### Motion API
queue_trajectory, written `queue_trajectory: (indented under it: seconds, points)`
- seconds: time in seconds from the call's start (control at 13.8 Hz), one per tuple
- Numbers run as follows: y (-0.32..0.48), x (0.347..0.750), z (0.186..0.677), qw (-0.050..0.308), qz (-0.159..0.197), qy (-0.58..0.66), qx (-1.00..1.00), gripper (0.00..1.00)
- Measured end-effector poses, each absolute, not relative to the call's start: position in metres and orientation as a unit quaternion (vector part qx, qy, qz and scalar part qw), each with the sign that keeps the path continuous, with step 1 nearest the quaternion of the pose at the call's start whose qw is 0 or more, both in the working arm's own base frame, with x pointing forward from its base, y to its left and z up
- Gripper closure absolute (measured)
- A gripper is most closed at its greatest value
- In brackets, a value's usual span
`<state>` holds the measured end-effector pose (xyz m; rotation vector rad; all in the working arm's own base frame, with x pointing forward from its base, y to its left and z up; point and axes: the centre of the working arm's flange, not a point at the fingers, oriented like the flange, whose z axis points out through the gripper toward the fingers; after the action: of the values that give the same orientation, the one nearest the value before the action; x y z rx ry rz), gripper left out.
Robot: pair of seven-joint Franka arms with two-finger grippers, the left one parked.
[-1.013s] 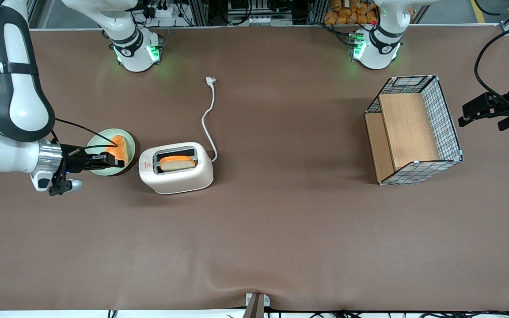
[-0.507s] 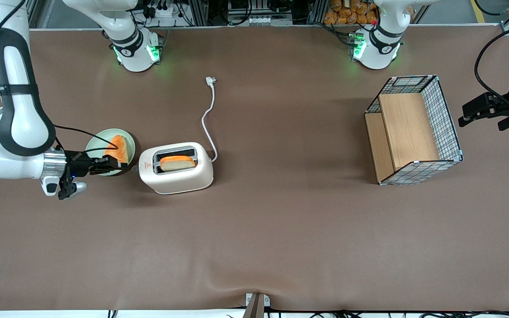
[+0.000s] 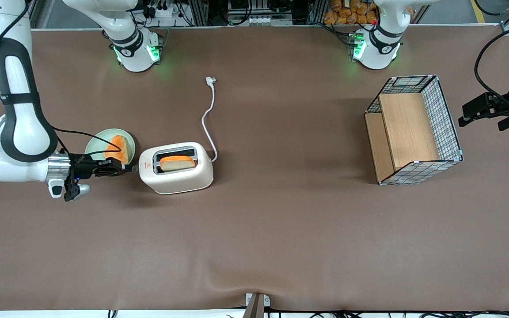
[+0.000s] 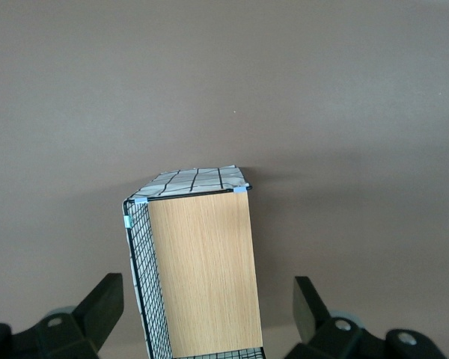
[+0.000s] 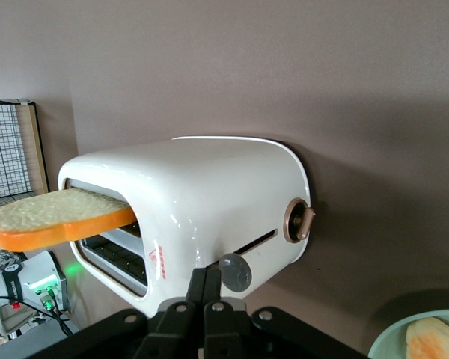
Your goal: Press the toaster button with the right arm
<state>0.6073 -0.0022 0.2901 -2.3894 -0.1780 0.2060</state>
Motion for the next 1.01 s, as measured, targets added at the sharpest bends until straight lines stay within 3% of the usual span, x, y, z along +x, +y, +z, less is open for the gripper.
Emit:
queue_trajectory:
  seconds: [1.01]
  points:
    - [-0.003, 0.606, 0.252, 0.376, 0.097, -0.053, -0.92, 0.99]
